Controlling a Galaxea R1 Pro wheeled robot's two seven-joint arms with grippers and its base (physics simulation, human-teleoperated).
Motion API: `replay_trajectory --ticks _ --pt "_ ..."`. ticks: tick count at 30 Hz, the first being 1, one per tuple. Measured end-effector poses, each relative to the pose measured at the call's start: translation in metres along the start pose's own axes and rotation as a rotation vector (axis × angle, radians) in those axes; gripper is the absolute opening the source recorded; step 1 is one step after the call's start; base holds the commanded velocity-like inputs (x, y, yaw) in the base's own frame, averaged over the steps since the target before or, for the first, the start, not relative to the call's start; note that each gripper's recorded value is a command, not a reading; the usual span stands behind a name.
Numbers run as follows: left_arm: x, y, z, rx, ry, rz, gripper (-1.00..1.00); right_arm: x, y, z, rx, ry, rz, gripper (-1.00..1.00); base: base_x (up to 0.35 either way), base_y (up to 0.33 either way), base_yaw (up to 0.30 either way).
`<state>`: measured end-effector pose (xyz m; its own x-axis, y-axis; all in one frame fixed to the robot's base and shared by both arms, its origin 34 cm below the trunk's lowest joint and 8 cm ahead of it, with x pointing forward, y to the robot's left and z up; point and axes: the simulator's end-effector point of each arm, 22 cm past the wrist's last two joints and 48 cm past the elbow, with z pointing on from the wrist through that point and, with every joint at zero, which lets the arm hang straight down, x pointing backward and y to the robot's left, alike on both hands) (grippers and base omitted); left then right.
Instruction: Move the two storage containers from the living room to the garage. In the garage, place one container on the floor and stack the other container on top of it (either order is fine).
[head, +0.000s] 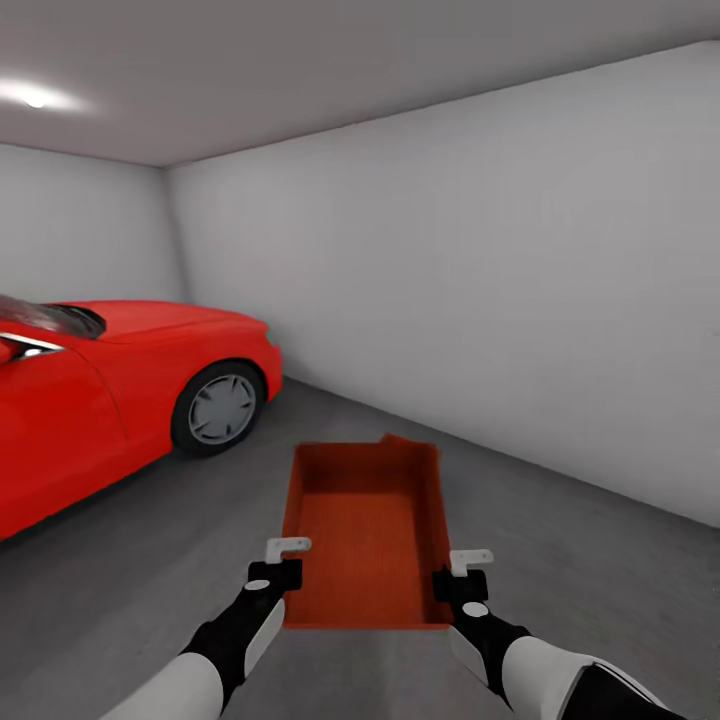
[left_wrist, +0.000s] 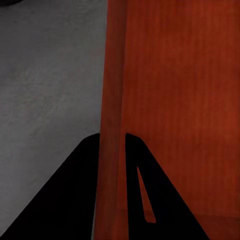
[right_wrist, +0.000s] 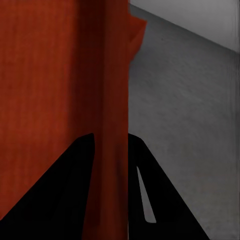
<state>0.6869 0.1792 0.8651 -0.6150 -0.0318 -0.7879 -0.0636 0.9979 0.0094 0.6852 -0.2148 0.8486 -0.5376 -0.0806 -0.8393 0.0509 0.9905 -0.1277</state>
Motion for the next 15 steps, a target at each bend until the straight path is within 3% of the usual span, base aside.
replay_trajectory --ticks 11,15 --pt "0.0000 0.0000 0.0000 0.000 0.000 0.000 -1.00 -0.0001 0.0000 0.0000 0.000 0.000 0.000 -1.00 0.307 0.194 -0.282" --pt "0.0000 0.0002 0.0000 0.000 0.000 0.000 -1.00 -0.0002 0.0001 0.0000 0.000 0.000 0.000 -1.00 0.307 0.194 -0.147"
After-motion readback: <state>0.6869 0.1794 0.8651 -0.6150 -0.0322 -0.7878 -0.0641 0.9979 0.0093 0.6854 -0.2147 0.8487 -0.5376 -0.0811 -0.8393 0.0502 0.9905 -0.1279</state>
